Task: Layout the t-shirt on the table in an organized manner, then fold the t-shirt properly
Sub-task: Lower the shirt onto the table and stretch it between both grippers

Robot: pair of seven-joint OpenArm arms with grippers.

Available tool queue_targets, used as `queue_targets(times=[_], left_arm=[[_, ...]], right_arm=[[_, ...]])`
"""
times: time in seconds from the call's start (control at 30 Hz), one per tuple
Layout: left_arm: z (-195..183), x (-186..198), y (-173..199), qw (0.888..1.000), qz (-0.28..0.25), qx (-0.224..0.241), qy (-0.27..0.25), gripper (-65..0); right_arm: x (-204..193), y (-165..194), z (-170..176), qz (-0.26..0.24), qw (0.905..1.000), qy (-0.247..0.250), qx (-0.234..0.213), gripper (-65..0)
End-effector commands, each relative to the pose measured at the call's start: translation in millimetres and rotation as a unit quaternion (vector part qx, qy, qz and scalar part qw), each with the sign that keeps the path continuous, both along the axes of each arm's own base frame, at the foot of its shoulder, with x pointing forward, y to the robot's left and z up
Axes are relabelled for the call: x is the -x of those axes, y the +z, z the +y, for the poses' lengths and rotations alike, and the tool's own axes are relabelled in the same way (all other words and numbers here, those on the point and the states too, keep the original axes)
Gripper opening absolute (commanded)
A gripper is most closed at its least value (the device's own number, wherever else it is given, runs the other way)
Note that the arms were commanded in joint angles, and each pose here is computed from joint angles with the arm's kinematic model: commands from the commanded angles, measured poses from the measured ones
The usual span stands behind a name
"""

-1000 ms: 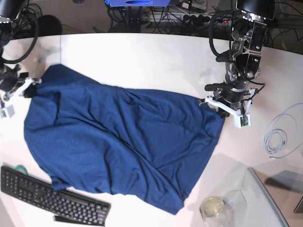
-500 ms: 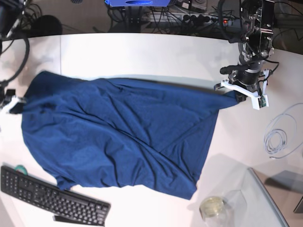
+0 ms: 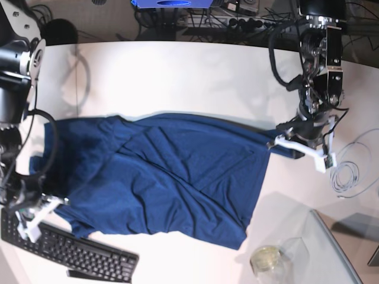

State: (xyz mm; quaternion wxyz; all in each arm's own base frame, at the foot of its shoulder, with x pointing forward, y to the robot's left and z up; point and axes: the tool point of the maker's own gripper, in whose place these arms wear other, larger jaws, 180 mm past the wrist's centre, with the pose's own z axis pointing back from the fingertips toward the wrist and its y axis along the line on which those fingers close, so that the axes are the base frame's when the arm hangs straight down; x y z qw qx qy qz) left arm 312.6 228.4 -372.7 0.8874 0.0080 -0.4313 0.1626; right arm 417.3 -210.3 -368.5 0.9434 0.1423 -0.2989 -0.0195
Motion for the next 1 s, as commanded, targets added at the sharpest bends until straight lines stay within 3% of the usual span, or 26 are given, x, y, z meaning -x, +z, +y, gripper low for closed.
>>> queue_targets(times=[0.0, 0.07, 0.1, 0.2, 0.27, 0.3, 0.37, 0.43, 0.5, 0.7, 0.77, 0.83, 0.97], left_arm=[[1, -8, 10, 1.0, -0.013, -0.008, -0.003, -65.0], [-6, -13, 8, 1.0, -0.008, 0.004, -0.006, -65.0], [-9, -14, 7, 1.0, -0.005, 0.01, -0.004, -65.0], [-14, -14, 2, 1.0, 0.0, 0.017, -0.004, -65.0], [-9, -5, -13, 1.0, 0.022, 0.016, 0.001, -65.0], [-5, -1, -18, 0.999, 0.03, 0.015, 0.006, -65.0], [-4, 4, -24, 0.999, 0.039, 0.014, 0.007, -65.0], [2, 11, -28, 0.999, 0.048, 0.006, 0.006, -65.0], [2, 13, -27, 0.999, 0.047, 0.004, 0.004, -65.0], [2, 18, -32, 0.998, 0.055, 0.004, 0.004, -65.0], [2, 19, -33, 0.998, 0.056, 0.005, 0.006, -65.0], [2, 19, -33, 0.998, 0.056, 0.005, 0.006, -65.0], [2, 19, -33, 0.998, 0.056, 0.005, 0.006, -65.0]], right_arm=[[-23, 21, 9, -0.042, 0.999, 0.014, 0.0, -64.1], [-31, 14, 16, -0.036, 0.9987, 0.032, 0.015, -61.2], [-33, 10, 19, -0.026, 0.9982, 0.046, 0.028, -56.1], [-19, 5, 5, 0.013, 0.9938, 0.078, 0.078, -32.6], [-3, 12, 1, -0.006, 0.9922, 0.084, 0.091, -18.2], [10, 15, -6, -0.019, 0.9922, 0.077, 0.096, -12.9], [35, 19, -22, -0.037, 0.9934, 0.049, 0.097, -8.4], [61, 14, -36, -0.037, 0.9958, 0.003, 0.084, -9.5], [81, -1, -45, -0.026, 0.9969, -0.03, 0.068, -16.1], [101, -37, -62, -0.027, 0.9954, -0.078, 0.048, -63.8], [106, -47, -64, -0.013, 0.9954, -0.084, 0.044, -64.5], [108, -53, -65, -0.003, 0.9953, -0.088, 0.041, -59.4], [102, -63, -68, 0.012, 0.9942, -0.103, 0.029, -58.8]])
